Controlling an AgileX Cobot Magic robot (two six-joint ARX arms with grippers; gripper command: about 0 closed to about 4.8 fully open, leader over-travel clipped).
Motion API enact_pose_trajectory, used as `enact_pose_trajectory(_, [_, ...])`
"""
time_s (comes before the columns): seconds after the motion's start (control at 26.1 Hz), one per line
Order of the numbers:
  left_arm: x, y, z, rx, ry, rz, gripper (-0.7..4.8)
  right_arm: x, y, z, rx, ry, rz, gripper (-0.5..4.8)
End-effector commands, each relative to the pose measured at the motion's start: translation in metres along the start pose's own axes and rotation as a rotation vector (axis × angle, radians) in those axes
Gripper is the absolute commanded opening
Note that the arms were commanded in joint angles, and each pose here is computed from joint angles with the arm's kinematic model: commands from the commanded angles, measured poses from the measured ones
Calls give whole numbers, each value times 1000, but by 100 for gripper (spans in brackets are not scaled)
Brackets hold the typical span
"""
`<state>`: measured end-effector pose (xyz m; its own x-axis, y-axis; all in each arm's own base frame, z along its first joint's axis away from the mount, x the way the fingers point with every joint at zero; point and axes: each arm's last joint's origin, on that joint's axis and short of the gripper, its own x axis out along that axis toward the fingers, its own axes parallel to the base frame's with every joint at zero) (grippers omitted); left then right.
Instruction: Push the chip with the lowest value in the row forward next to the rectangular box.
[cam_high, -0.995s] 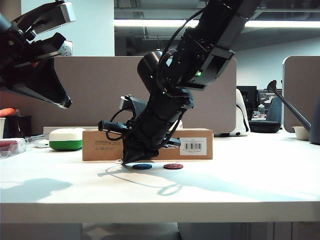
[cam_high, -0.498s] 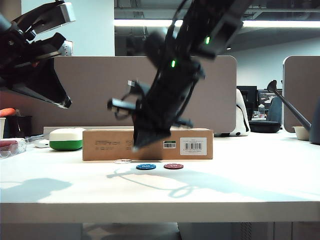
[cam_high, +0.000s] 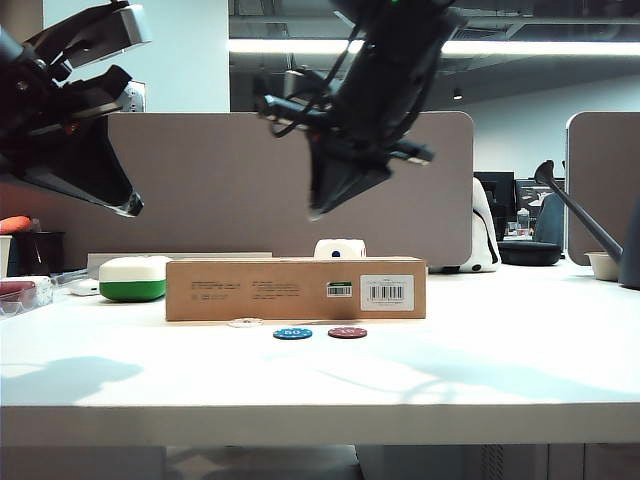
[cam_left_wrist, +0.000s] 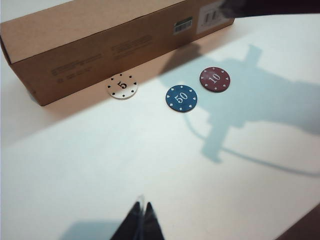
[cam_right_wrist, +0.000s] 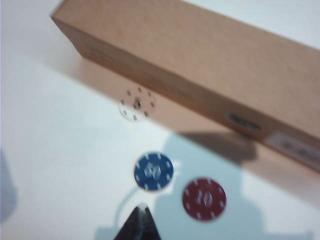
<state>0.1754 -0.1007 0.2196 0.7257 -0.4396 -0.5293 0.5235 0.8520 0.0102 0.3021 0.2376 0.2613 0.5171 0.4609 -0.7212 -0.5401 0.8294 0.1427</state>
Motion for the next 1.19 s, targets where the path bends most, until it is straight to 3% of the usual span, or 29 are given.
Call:
enact_pose_trajectory(0.04, [-1, 0, 2, 0, -17, 2, -5, -15, 0, -3, -30, 54, -10, -9])
enact_pose_trajectory(0.42, [-1, 0, 2, 0, -17, 2, -5, -59, 2, -7, -65, 92, -12, -9])
enact_pose_trajectory(0.57, [-1, 0, 2, 0, -20, 2, -5, -115, 5, -6, -101, 5, 3, -9])
enact_pose_trajectory(0.73, [-7, 0, 5, 0, -48, 4, -5, -178, 6, -20, -115, -164, 22, -9])
enact_pose_trajectory(0.96, [-10, 0, 6, 1, -63, 4, -5, -234, 0, -70, -115, -366, 42, -9])
enact_pose_trajectory(1.19, [-20, 0, 10, 2, -111, 5, -5, -249, -10, -129, -90, -427, 36, -9])
